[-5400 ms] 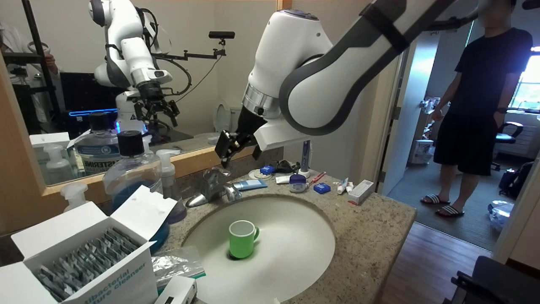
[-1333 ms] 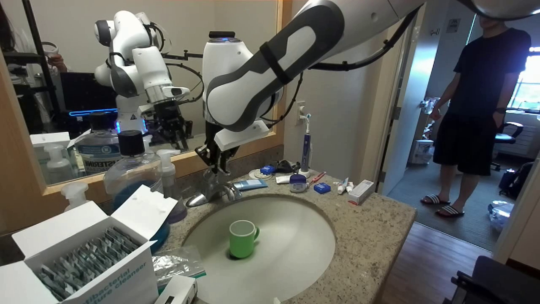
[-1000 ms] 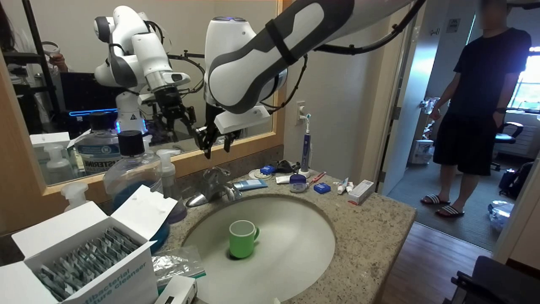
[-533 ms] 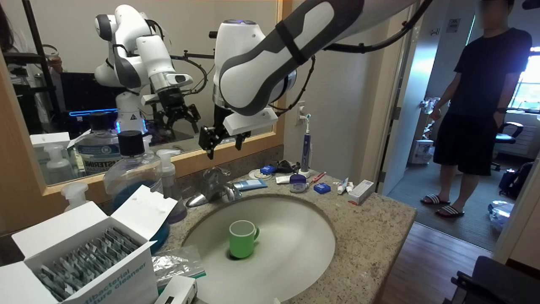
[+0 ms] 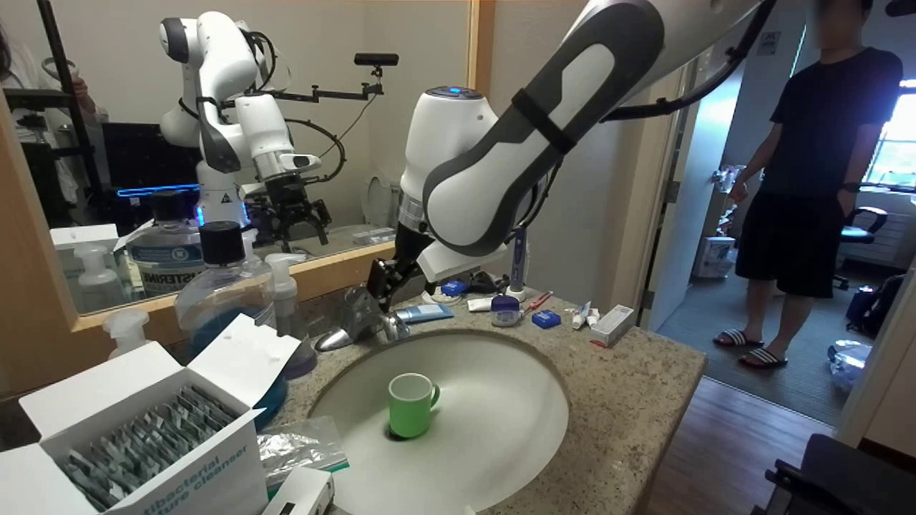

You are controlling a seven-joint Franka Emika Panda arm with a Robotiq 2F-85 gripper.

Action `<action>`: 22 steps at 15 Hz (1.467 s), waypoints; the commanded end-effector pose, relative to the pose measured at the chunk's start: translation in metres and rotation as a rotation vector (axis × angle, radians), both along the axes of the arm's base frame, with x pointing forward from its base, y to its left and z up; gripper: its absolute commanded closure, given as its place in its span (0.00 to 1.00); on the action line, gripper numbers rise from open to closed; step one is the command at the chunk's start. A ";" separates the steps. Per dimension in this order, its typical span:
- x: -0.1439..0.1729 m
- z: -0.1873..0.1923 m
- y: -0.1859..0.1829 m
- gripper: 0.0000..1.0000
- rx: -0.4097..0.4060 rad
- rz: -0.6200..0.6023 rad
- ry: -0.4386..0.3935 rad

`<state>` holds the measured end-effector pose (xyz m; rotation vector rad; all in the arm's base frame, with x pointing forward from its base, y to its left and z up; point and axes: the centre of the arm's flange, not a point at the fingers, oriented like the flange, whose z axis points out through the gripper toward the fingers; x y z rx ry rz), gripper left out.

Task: Put the mug in the sink, put some water in it, and then close the tap

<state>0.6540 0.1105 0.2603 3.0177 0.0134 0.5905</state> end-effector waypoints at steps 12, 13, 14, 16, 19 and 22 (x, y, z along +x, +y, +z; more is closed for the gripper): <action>-0.041 0.036 0.033 0.00 -0.009 0.060 -0.066; -0.039 0.036 0.033 0.00 -0.008 0.059 -0.066; -0.038 0.036 0.032 0.00 -0.008 0.059 -0.065; -0.035 0.036 0.031 0.00 -0.007 0.063 -0.065; -0.029 0.035 0.037 0.00 -0.004 0.070 -0.061; -0.025 0.036 0.040 0.00 -0.001 0.073 -0.064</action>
